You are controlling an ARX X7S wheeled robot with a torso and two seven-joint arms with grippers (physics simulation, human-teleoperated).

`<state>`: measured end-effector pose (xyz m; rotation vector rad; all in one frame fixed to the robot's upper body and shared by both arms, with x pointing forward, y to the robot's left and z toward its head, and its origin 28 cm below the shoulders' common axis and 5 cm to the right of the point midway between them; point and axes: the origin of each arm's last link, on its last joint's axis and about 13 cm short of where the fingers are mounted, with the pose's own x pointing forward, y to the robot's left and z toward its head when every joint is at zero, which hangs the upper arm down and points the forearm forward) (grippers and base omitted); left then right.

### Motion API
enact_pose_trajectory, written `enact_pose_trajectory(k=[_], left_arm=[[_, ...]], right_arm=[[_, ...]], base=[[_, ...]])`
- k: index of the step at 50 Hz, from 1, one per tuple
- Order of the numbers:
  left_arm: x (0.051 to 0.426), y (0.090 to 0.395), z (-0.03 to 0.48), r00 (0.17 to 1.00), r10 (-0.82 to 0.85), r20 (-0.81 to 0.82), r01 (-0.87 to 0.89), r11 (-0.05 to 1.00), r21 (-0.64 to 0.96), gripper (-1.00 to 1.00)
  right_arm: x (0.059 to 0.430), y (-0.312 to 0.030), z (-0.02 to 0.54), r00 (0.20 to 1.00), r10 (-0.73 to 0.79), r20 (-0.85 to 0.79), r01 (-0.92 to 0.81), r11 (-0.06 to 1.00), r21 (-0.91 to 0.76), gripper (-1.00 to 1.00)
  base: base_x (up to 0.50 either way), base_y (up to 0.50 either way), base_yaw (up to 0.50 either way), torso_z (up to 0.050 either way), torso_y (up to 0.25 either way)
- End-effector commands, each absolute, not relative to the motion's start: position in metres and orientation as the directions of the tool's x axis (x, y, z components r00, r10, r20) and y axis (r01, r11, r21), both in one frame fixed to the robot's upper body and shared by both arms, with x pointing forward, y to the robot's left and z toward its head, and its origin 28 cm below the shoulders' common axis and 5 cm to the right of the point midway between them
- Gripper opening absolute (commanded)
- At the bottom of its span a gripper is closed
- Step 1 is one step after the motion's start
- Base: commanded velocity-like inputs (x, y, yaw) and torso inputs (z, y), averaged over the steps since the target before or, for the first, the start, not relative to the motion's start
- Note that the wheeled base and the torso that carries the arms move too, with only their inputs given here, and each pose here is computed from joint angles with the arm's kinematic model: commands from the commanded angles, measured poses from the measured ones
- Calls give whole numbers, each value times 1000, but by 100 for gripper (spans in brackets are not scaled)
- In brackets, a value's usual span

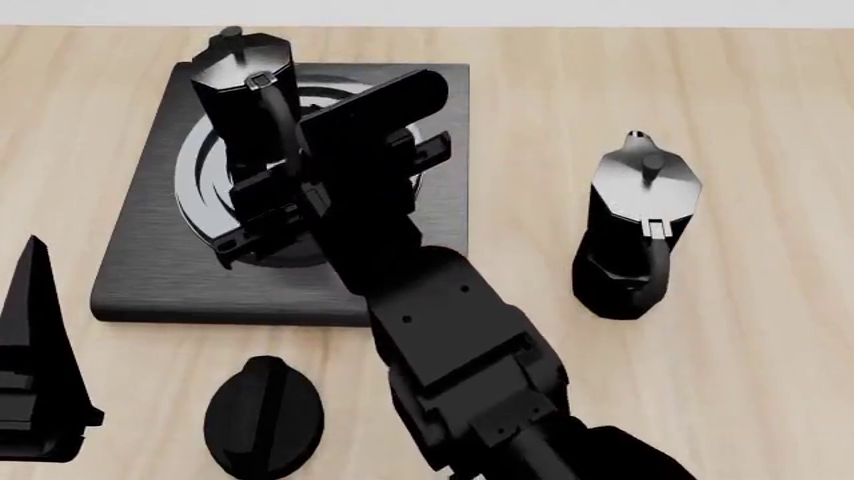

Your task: Put the right moka pot on the stove.

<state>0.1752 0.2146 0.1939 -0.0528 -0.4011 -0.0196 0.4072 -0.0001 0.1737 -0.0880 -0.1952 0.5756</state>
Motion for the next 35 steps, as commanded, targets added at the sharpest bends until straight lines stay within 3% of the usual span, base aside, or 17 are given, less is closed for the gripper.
enact_pose_trajectory(k=[1,15,25,30,35], left_arm=[[175,215,193,921,-9,391,31,998,-49,100],[177,214,193,923,-8,385,23,999,-37,100],[178,214,191,925,-2,379,14,999,-29,100],[178,214,192,927,-1,375,11,1000,-25,100],[177,214,192,926,-6,377,15,1000,-22,100]], right_arm=[[407,-13,153,861,504,61,-492,858,-149,100],[361,-42,169,863,493,110,-476,867,-147,100],[300,-70,179,862,478,169,-460,877,-134,100],[238,-95,194,862,435,259,-409,900,-150,100],[223,-107,189,892,363,271,-347,932,-107,100]], base=[[0,0,0,0,0],[0,0,0,0,0],[0,0,0,0,0],[0,0,0,0,0],[0,0,0,0,0]])
